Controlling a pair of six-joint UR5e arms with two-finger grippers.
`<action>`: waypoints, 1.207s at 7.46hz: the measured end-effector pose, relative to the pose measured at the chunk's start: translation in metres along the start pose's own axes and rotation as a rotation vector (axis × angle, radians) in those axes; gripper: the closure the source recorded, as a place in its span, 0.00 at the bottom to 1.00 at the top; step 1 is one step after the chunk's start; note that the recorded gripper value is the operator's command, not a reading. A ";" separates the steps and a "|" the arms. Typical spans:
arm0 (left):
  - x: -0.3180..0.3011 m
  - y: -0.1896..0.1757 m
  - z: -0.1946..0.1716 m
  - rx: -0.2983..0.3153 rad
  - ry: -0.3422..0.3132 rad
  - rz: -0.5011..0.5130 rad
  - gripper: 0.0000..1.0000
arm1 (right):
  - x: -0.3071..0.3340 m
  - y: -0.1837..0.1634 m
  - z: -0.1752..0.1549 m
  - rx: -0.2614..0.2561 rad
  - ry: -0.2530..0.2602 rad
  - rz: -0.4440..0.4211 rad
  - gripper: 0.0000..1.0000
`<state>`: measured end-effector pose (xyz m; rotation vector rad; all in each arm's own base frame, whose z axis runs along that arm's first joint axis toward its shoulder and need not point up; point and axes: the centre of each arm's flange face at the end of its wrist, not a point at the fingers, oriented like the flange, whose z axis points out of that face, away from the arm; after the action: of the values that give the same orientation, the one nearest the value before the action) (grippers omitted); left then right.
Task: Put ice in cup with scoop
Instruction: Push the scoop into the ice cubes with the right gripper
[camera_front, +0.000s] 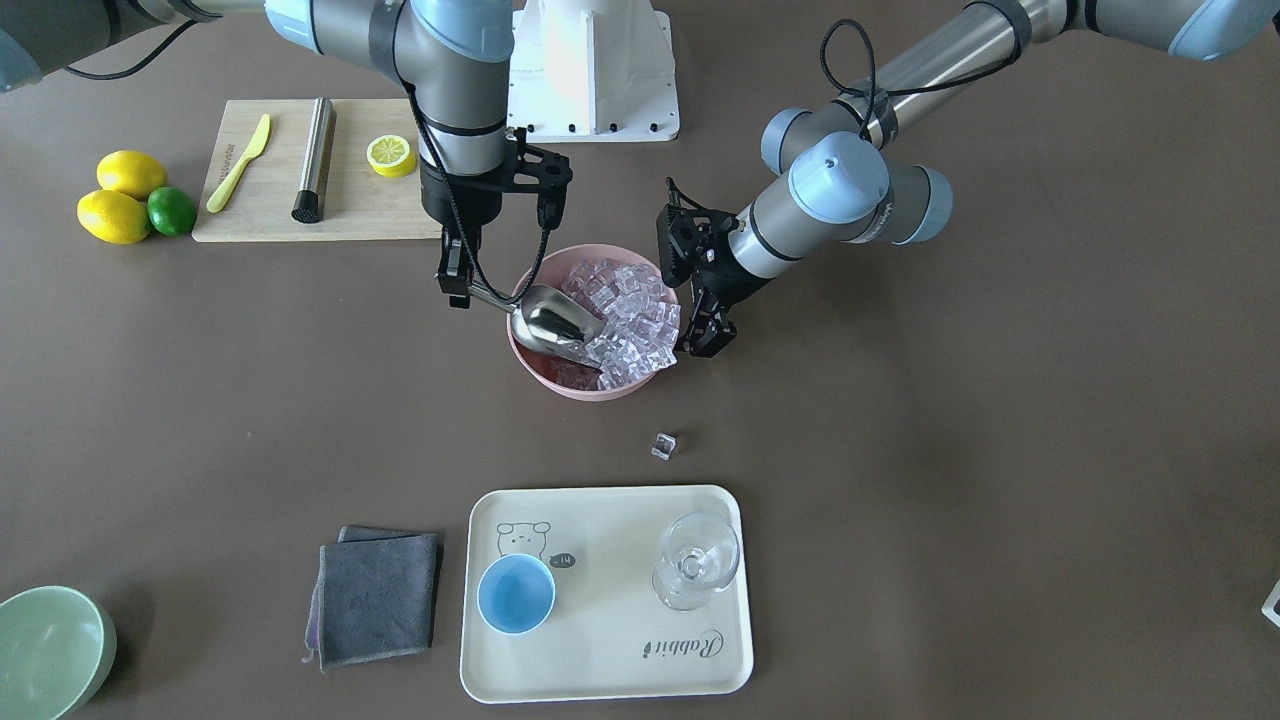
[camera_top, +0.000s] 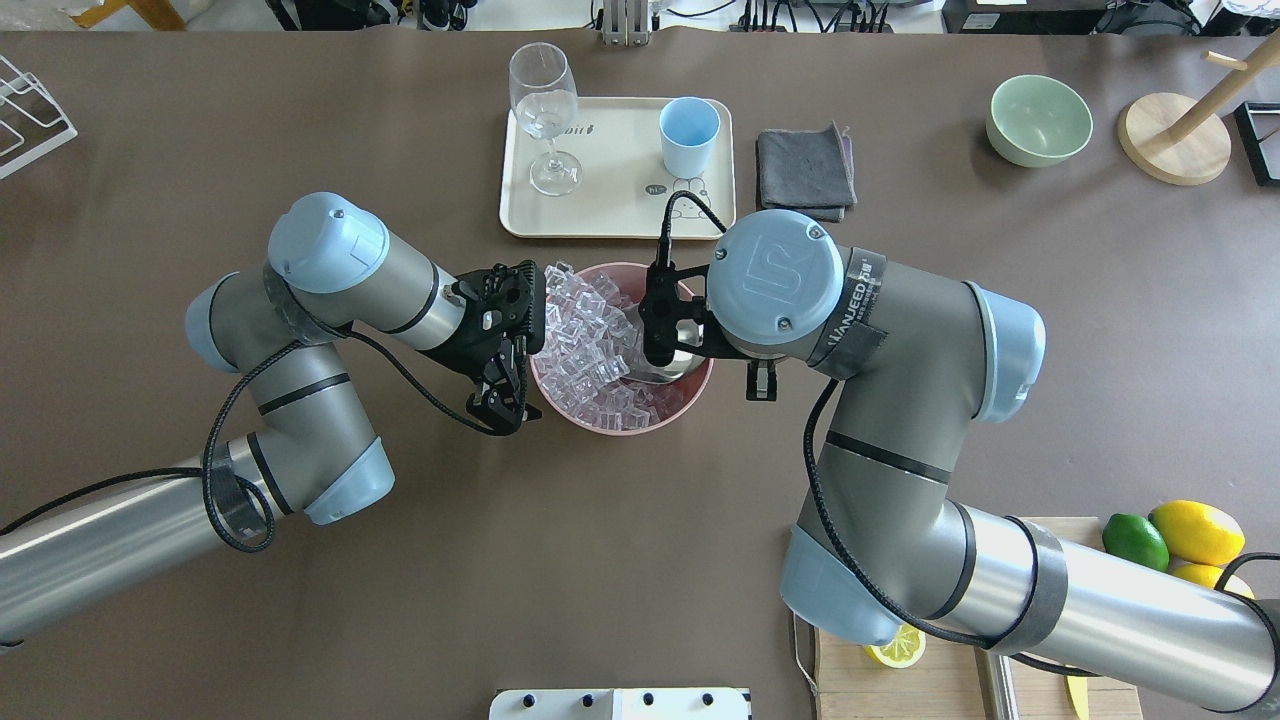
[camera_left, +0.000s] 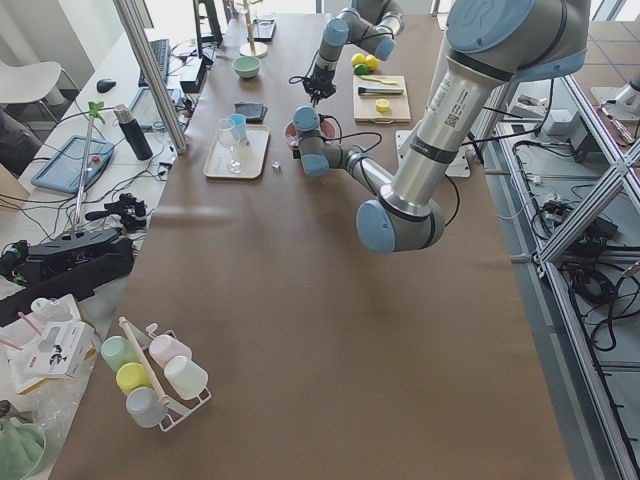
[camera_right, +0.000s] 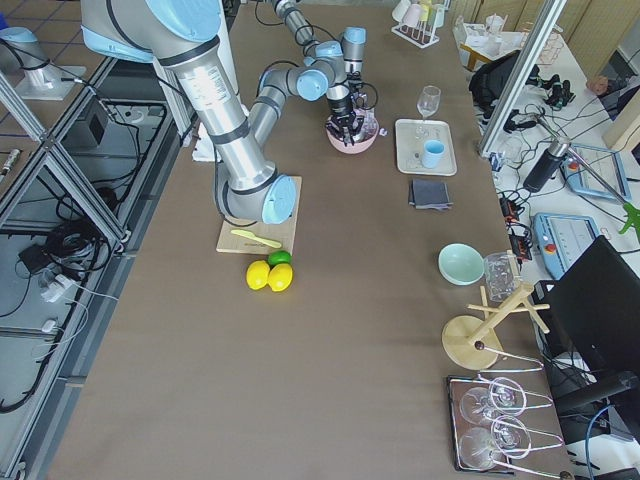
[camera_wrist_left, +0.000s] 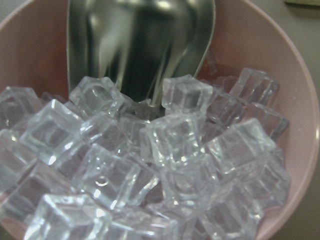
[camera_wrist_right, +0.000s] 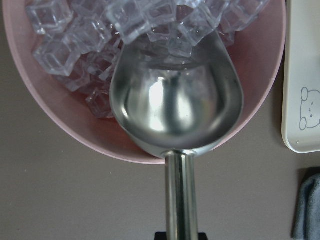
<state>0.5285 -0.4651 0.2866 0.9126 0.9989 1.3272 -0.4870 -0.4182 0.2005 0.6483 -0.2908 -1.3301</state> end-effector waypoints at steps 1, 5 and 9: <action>0.000 0.000 0.000 0.000 0.000 0.000 0.01 | -0.003 0.004 0.000 0.033 -0.008 0.017 1.00; -0.001 0.000 -0.001 0.001 -0.001 0.000 0.01 | -0.006 0.013 0.005 0.150 -0.038 0.080 1.00; -0.001 -0.001 -0.002 0.003 -0.003 0.001 0.01 | 0.009 0.041 0.013 0.264 -0.099 0.150 1.00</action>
<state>0.5265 -0.4662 0.2851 0.9174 0.9989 1.3253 -0.4587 -0.4261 0.2333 0.7667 -0.5920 -1.1913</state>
